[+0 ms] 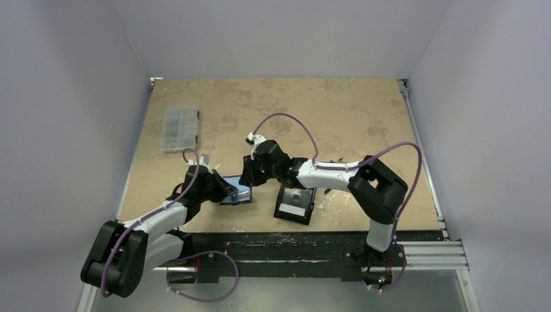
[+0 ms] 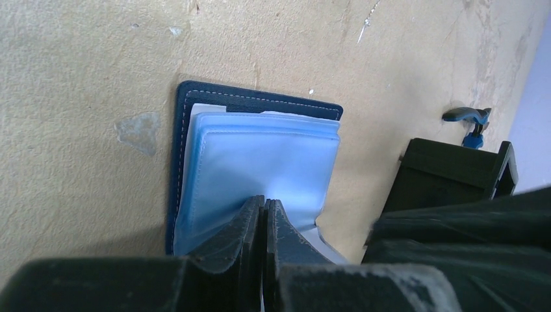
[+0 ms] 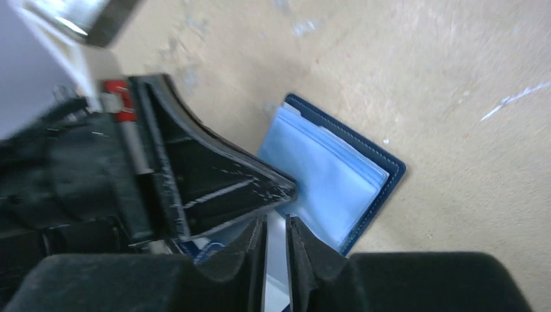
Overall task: Put the credit cards into the card holder
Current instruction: Open the card holder at the center of the board.
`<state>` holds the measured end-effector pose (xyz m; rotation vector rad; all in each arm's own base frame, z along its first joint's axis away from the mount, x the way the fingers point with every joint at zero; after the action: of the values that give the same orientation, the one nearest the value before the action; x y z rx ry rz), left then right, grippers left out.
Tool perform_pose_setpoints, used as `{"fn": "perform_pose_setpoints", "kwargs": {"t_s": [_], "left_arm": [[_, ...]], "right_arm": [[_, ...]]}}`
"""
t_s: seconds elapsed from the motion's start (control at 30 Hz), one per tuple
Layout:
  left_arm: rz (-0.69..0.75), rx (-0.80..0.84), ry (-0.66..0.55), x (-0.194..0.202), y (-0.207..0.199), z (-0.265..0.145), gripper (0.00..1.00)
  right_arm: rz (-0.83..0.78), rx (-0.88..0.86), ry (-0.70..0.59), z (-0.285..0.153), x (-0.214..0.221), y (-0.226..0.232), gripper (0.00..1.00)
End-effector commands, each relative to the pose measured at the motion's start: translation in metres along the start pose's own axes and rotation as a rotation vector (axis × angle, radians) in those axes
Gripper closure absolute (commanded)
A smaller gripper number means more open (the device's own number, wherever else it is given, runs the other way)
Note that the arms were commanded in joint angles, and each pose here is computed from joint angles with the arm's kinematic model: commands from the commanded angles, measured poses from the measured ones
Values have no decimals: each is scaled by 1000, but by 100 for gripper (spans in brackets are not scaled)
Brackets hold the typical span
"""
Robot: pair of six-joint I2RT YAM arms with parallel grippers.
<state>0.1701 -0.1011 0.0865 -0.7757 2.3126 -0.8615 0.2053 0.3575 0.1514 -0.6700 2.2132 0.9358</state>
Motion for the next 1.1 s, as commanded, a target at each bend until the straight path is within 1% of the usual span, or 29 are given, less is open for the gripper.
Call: {"fn": "perform_pose_setpoints", "kwargs": {"t_s": [0.0, 0.17, 0.3, 0.53, 0.7, 0.77, 0.87, 0.93, 1.07], "left_arm": [[-1, -106, 1, 8, 23, -2, 100], [-4, -104, -2, 9, 24, -3, 100], [-8, -109, -4, 9, 25, -4, 100], [-18, -125, -16, 9, 27, -5, 100], [-29, -141, -17, 10, 29, -4, 100], [-32, -145, -18, 10, 29, -4, 100], [-35, -159, -12, 9, 28, -2, 100], [-33, -180, -4, 7, 27, 0, 100], [-3, -217, 1, 1, 23, 4, 100]], "right_arm": [[28, -114, 31, 9, -5, 6, 79], [23, -167, 98, 20, 6, 3, 79], [18, -221, 160, 17, 20, 3, 80], [48, -303, 192, 10, 45, 0, 84], [16, -255, 224, 21, 68, -3, 85], [-34, -196, 233, 27, 81, 1, 86], [-88, -45, 252, 36, 103, -3, 89], [-88, 13, 249, 38, 117, -9, 89], [-34, 31, 268, 36, 140, -20, 90]]}}
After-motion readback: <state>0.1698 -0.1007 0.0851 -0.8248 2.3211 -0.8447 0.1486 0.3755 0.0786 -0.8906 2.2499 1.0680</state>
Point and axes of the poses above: each gripper's point midway between its finger pads, its own z axis out along the fingers, its own y axis along the line the jaws close on, x = y × z, the point moved 10 cm from there along -z, back along the fingers, and after that the axes turned 9 degrees about -z, right-handed, at the moved point
